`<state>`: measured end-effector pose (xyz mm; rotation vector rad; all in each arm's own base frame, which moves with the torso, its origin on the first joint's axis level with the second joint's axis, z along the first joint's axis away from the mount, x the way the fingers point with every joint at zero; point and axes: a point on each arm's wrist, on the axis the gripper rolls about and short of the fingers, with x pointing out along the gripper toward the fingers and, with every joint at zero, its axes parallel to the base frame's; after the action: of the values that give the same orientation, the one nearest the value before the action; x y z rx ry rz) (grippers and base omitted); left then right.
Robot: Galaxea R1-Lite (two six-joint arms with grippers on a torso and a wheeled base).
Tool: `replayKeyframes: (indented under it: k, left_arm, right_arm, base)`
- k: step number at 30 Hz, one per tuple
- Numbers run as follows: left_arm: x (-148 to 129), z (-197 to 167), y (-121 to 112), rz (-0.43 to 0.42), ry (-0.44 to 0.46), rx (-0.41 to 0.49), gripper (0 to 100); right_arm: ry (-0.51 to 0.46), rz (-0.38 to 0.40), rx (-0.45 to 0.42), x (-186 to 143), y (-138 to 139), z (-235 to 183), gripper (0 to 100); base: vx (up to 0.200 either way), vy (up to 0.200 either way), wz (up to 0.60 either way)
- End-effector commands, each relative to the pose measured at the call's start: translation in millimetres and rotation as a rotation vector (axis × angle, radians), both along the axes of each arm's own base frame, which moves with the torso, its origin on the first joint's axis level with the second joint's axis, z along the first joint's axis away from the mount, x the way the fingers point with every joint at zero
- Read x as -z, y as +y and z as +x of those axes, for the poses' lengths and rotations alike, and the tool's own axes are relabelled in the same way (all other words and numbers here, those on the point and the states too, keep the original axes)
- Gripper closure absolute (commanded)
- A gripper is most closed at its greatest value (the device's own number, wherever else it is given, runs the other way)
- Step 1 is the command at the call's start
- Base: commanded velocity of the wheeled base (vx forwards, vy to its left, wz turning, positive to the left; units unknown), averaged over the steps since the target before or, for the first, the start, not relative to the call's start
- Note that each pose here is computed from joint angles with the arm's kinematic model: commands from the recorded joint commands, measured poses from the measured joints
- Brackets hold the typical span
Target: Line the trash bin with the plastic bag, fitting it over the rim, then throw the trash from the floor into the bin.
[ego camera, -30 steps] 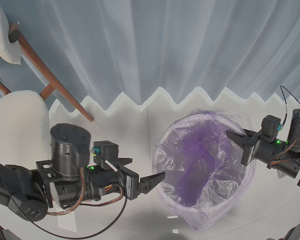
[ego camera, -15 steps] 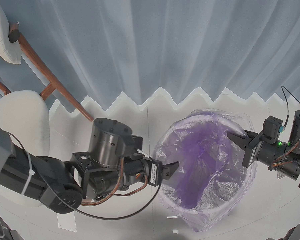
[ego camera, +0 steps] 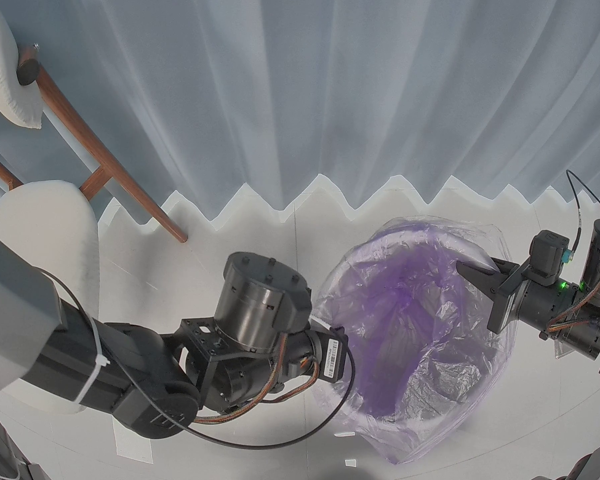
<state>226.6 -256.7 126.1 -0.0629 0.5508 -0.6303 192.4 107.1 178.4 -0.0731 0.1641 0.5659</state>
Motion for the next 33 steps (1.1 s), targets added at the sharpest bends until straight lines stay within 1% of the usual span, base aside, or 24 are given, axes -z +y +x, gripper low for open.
replayKeyframes:
  k: [1,3,4,5,7,9,14,15,17,19,20,22,23,27,30,33]
  left_arm:
    - [1,0,1,0.004,0.005,-0.005,100]
    - [0,0,1,-0.001,0.006,-0.006,100]
    - [-1,-2,0,-0.017,0.015,-0.011,100]
    - [-2,-3,0,-0.026,0.019,-0.017,100]
    - [-4,-5,-1,-0.030,0.017,-0.017,100]
    - [-4,-7,1,-0.027,0.017,-0.020,100]
    - [-10,-7,11,-0.037,0.009,-0.039,100]
    - [-15,-4,19,-0.046,0.000,-0.061,100]
    - [-18,-3,27,-0.054,-0.006,-0.079,100]
    - [-20,-3,30,-0.057,-0.009,-0.087,100]
    - [-23,-2,40,-0.060,-0.011,-0.107,100]
    - [-23,-3,43,-0.060,-0.013,-0.112,100]
    - [-25,-4,48,-0.064,-0.014,-0.121,100]
    - [-29,-7,60,-0.070,-0.022,-0.141,100]
    - [-33,-6,67,-0.078,-0.031,-0.161,100]
    - [-36,-4,71,-0.086,-0.039,-0.175,100]
  right_arm:
    - [-0.015,0.010,0.003,-4,0,0,100]
    - [-0.015,0.010,0.003,-4,0,0,100]
    - [-0.009,0.008,0.003,-3,-1,-1,100]
    - [-0.009,0.010,0.004,-3,-1,-1,0]
    - [-0.015,0.021,0.003,-5,-1,-1,0]
    - [-0.030,0.052,0.000,-11,-3,-5,0]
    - [-0.033,0.090,-0.005,-16,-6,-14,0]
    - [-0.016,0.117,-0.015,-15,-6,-19,0]
    - [-0.007,0.136,-0.012,-15,-7,-21,0]
    - [-0.001,0.140,-0.011,-14,-8,-23,0]
    - [0.012,0.146,-0.007,-12,-10,-25,0]
    - [0.017,0.146,-0.005,-10,-10,-25,0]
    - [0.031,0.153,-0.004,-8,-11,-26,0]
    - [0.082,0.236,-0.004,-9,-9,-29,0]
    - [0.121,0.296,-0.022,-9,-5,-33,0]
    - [0.128,0.304,-0.019,-9,-5,-32,0]
  base:
    - [0.000,0.000,0.00]
    - [0.000,0.000,0.00]
    - [0.000,0.000,0.00]
    - [0.000,0.000,0.00]
    - [0.000,0.000,0.00]
    - [0.000,0.000,0.00]
    - [0.000,0.000,0.00]
    - [0.000,0.000,0.00]
    - [0.000,0.000,0.00]
    - [0.000,0.000,0.00]
    - [0.000,0.000,0.00]
    - [0.000,0.000,0.00]
    - [0.000,0.000,0.00]
    - [0.000,0.000,0.00]
    - [0.000,0.000,0.00]
    - [0.000,0.000,0.00]
